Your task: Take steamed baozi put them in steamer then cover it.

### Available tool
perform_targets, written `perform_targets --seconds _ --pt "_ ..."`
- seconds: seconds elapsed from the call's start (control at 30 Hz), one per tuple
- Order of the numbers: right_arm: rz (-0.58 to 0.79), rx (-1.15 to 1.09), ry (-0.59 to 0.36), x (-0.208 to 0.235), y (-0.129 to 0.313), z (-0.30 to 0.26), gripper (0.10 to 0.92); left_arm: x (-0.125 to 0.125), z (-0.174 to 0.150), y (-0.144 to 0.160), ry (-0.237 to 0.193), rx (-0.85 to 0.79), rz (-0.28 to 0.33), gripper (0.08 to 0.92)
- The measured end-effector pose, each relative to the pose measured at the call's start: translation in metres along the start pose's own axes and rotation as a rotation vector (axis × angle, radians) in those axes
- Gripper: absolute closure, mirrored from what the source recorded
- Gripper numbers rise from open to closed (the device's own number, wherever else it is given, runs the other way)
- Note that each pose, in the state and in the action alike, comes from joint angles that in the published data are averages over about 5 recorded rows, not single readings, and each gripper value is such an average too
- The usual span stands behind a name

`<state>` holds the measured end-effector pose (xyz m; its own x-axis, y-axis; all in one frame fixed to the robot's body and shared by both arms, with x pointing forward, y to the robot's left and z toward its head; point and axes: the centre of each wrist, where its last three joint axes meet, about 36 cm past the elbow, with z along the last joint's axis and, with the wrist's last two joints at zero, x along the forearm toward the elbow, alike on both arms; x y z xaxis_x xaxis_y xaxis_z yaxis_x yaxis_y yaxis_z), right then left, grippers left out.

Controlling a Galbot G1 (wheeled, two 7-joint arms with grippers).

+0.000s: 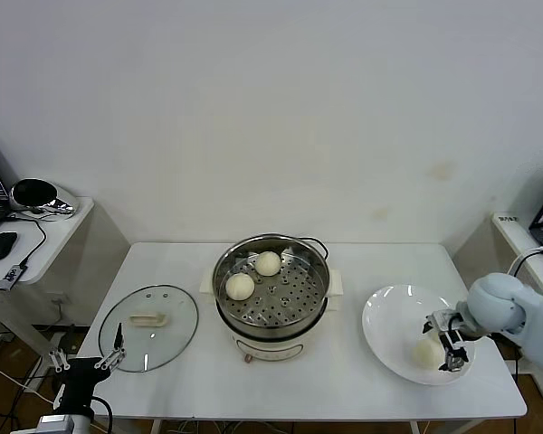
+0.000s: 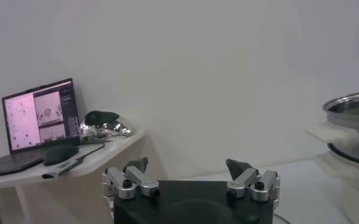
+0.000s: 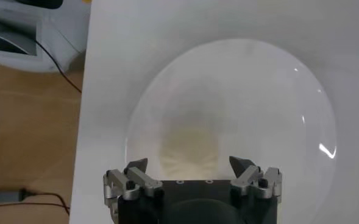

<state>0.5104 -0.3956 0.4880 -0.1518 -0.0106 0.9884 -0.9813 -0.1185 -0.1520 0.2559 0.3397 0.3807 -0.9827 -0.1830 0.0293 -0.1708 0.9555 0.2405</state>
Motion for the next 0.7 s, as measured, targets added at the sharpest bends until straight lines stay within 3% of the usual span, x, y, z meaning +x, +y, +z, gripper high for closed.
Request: perform_targets --seconds 0.33,0.7 --pt "-0.01 -0.02 0.012 -0.024 -0.004 0.004 0.226 0.001 0.001 0.002 0.004 -0.003 -0.006 0.177" --pt "-0.004 -0.039 0.008 -0.037 -0.01 0.004 0.312 0.001 0.002 0.002 0.004 -0.001 -0.008 0.177"
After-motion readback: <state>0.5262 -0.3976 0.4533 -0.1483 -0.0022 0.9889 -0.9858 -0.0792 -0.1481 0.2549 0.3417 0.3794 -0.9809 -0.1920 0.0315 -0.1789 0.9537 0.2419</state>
